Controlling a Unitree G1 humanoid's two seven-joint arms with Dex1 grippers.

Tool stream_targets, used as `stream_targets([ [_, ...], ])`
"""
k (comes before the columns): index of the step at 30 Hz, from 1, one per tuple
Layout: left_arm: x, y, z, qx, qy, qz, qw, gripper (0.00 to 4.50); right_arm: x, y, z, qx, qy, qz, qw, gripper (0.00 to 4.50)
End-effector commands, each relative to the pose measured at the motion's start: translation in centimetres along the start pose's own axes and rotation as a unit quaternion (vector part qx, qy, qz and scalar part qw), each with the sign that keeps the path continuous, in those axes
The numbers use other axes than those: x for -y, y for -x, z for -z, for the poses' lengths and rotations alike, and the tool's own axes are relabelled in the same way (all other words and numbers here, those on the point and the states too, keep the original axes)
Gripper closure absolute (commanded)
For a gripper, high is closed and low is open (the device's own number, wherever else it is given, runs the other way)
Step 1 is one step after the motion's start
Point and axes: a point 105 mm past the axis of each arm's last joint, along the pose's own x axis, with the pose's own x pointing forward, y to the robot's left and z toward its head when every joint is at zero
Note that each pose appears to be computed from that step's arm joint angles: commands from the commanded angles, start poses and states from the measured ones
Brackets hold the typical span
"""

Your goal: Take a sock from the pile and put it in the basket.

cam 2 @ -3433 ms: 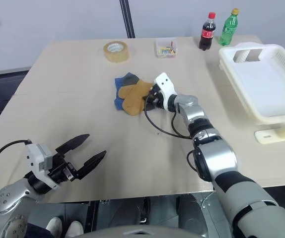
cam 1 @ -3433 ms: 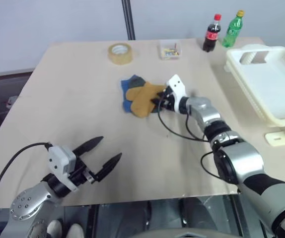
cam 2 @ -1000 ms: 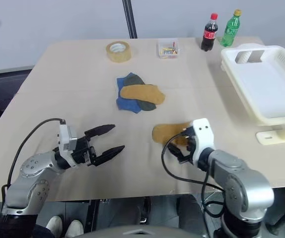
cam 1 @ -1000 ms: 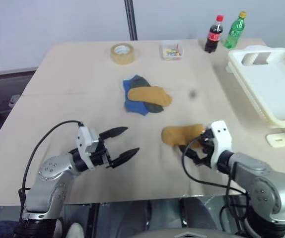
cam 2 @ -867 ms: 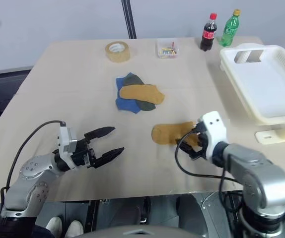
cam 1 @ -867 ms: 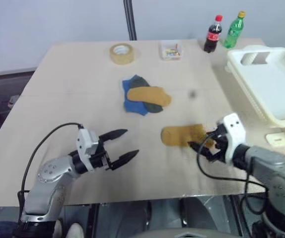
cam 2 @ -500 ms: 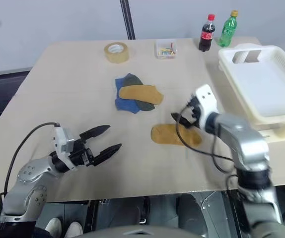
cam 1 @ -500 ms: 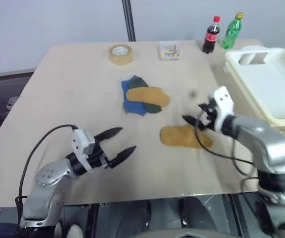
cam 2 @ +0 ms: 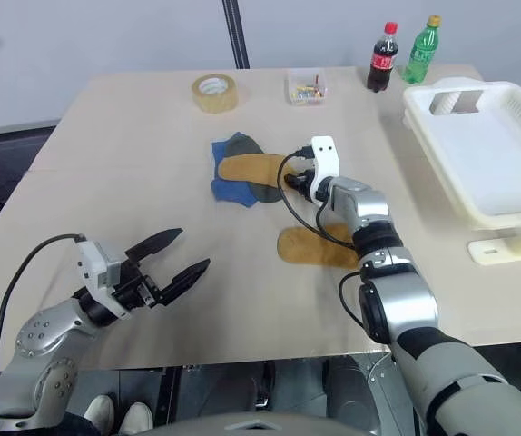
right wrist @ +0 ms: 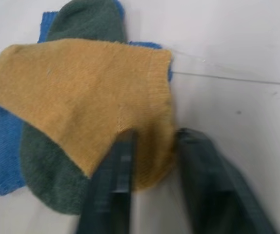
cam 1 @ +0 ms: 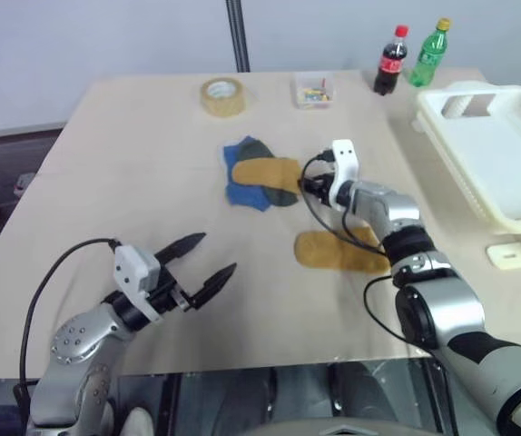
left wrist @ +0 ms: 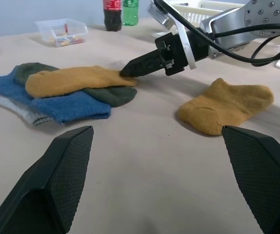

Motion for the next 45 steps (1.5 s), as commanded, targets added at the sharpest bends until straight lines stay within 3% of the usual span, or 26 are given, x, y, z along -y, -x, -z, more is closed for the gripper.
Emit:
stream_targets([
  [1, -0.1, 0.2, -1.4, 0.020, -0.026, -0.008, 0.999, 0.00, -0.9, -0.3, -1.9, 0.030, 0.005, -0.015, 0.999, 4.42],
  [10, 0.3, 0.1, -1.2, 0.018, -0.024, -0.004, 1.000, 0.00, -1.1, 1.1, -2.5, 0.025, 0.093, -0.041, 0.994, 4.42],
  [17, 0.8, 0.0, -1.0, 0.012, -0.015, 0.007, 1.000, 0.00, -0.1, 7.9, -0.8, -0.052, 0.150, -0.062, 0.985, 4.42],
  [22, 0.9, -0.8, -0.9, 0.011, -0.009, 0.021, 1.000, 0.00, 3.5, 11.5, 0.6, -0.105, 0.171, 0.002, 0.980, 4.42],
  [27, 0.6, -2.3, -0.6, 0.005, -0.004, 0.039, 0.999, 0.00, 7.0, 12.6, -0.3, -0.089, 0.168, 0.081, 0.978, 4.42],
  [31, -0.3, -4.0, 0.5, -0.024, -0.007, 0.040, 0.999, 0.00, 7.5, 12.7, -0.6, -0.084, 0.174, 0.094, 0.977, 4.42],
  [38, -2.1, -11.5, 2.8, -0.065, 0.031, 0.041, 0.997, 0.00, 7.9, 12.1, -0.4, -0.080, 0.188, 0.105, 0.973, 4.42],
  [41, -0.8, -16.7, 1.4, -0.037, 0.115, 0.059, 0.991, 0.00, 7.4, 11.4, 0.0, -0.078, 0.195, 0.101, 0.972, 4.42],
  [45, 0.5, -20.0, 1.2, -0.051, 0.215, 0.061, 0.973, 0.00, 6.8, 11.0, 0.0, -0.073, 0.202, 0.099, 0.972, 4.42],
])
